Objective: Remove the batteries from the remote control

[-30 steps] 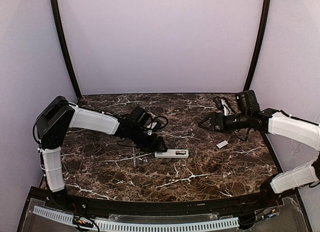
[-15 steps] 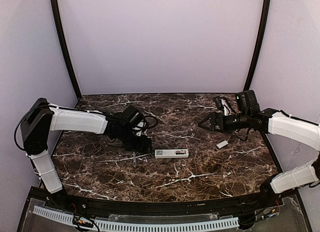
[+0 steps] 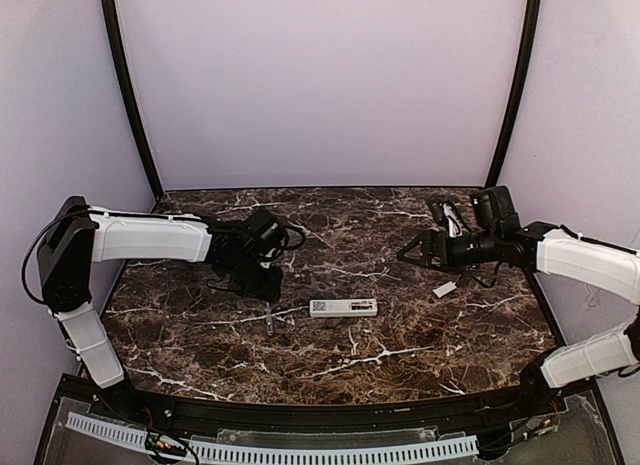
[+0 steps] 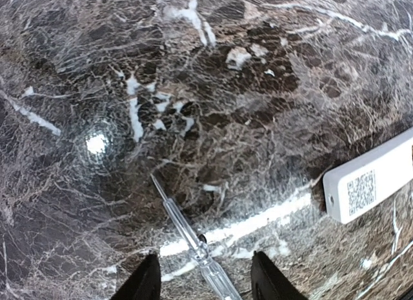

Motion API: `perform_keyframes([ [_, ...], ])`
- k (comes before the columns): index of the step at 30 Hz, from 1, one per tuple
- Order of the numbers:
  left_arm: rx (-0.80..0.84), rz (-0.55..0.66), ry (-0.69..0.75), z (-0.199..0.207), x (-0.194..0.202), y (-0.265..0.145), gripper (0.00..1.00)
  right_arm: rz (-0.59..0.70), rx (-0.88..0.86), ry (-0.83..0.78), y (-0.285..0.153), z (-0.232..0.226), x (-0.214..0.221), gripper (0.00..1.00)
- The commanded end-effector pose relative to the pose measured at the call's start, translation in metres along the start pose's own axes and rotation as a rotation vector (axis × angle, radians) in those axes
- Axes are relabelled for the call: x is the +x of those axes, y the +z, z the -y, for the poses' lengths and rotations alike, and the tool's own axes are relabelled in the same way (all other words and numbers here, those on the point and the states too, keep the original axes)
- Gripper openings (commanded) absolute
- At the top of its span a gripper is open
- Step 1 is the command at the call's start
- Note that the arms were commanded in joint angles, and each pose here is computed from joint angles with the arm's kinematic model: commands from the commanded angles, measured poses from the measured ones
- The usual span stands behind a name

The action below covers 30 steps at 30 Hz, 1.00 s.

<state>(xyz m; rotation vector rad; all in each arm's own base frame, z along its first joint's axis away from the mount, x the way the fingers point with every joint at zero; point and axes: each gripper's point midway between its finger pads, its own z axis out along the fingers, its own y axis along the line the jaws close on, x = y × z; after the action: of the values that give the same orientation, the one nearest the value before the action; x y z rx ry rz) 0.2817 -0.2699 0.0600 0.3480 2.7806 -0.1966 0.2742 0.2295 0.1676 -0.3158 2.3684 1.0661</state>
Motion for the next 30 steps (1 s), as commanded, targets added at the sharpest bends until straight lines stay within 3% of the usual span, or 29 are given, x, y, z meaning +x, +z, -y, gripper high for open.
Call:
perform_keyframes([
  [1, -0.109, -0.008, -0.005, -0.014, -0.007, 0.002, 0.44, 0.027, -0.017, 0.000, -0.007, -0.004, 0.001, 0.99],
  [4, -0.130, -0.029, -0.021, -0.016, -0.010, 0.010, 0.38, 0.028, -0.015, 0.005, -0.009, -0.003, 0.004, 0.99],
  [30, -0.164, -0.095, -0.086, -0.025, 0.004, 0.048, 0.22, 0.020, -0.012, 0.006, -0.009, -0.001, 0.010, 0.98],
])
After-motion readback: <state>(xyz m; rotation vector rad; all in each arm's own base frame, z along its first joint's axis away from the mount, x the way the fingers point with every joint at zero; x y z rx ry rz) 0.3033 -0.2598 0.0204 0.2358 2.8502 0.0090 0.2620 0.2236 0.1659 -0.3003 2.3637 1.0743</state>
